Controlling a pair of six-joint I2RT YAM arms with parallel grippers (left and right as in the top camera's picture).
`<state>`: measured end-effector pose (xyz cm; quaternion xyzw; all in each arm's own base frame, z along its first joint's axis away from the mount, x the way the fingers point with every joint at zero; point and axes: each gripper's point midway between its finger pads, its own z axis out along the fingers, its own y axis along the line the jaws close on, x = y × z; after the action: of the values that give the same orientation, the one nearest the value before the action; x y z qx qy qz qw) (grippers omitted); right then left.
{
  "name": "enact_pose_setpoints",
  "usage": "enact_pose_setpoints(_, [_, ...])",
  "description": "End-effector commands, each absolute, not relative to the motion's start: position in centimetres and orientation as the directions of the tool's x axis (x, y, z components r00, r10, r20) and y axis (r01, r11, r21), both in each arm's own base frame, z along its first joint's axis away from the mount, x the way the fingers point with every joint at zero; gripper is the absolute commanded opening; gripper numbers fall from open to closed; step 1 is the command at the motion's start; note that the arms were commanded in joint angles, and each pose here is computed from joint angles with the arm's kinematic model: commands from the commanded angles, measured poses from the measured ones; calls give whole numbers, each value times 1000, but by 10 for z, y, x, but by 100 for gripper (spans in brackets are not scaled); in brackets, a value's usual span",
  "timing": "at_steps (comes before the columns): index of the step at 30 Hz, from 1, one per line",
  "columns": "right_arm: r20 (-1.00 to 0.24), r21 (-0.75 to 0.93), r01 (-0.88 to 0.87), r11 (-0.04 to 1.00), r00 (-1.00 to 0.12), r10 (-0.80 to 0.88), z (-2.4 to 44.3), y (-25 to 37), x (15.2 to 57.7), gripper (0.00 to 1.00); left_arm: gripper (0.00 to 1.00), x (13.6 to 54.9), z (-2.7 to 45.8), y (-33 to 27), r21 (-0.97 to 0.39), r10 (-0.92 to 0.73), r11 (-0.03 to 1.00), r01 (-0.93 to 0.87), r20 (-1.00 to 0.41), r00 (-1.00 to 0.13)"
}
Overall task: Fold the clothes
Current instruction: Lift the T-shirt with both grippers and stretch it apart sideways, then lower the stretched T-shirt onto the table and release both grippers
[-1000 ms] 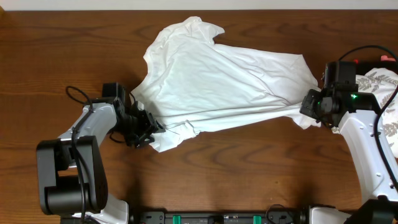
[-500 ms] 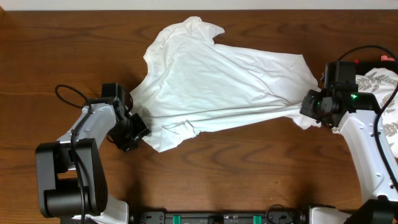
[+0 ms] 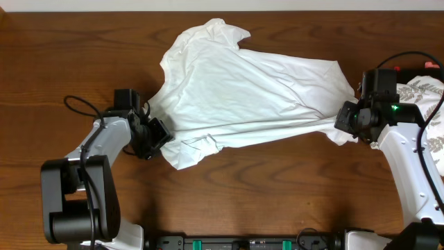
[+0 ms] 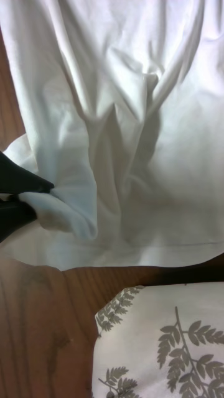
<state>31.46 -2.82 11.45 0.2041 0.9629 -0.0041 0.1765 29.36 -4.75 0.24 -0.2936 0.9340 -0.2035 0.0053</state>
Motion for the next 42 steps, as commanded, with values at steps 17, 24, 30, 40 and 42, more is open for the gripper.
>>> enact_pose_setpoints(17, [-359, 48, 389, 920, -853, 379, 120, -34, 317, 1, 6, 295, 22, -59, -471, -450, 781, -409, 29, -892])
enact_pose_setpoints(24, [-490, 73, 327, 942, -811, 320, 160, -33, 332, 1, 6, 337, 136, -55, -565, -449, 798, -210, -326, -832])
enact_pose_setpoints(30, [-620, 105, 300, 948, -725, 298, 228, -34, 339, 1, 6, 354, 229, -52, -581, -445, 812, -55, -554, -704])
enact_pose_setpoints(40, [-739, 93, 255, 962, -631, 239, 305, -36, 337, 1, 6, 353, 345, -50, -553, -432, 826, 111, -747, -506])
enact_pose_setpoints(42, [-752, 84, 258, 962, -617, 231, 315, -38, 336, 1, 6, 352, 356, -50, -548, -430, 827, 126, -761, -485])
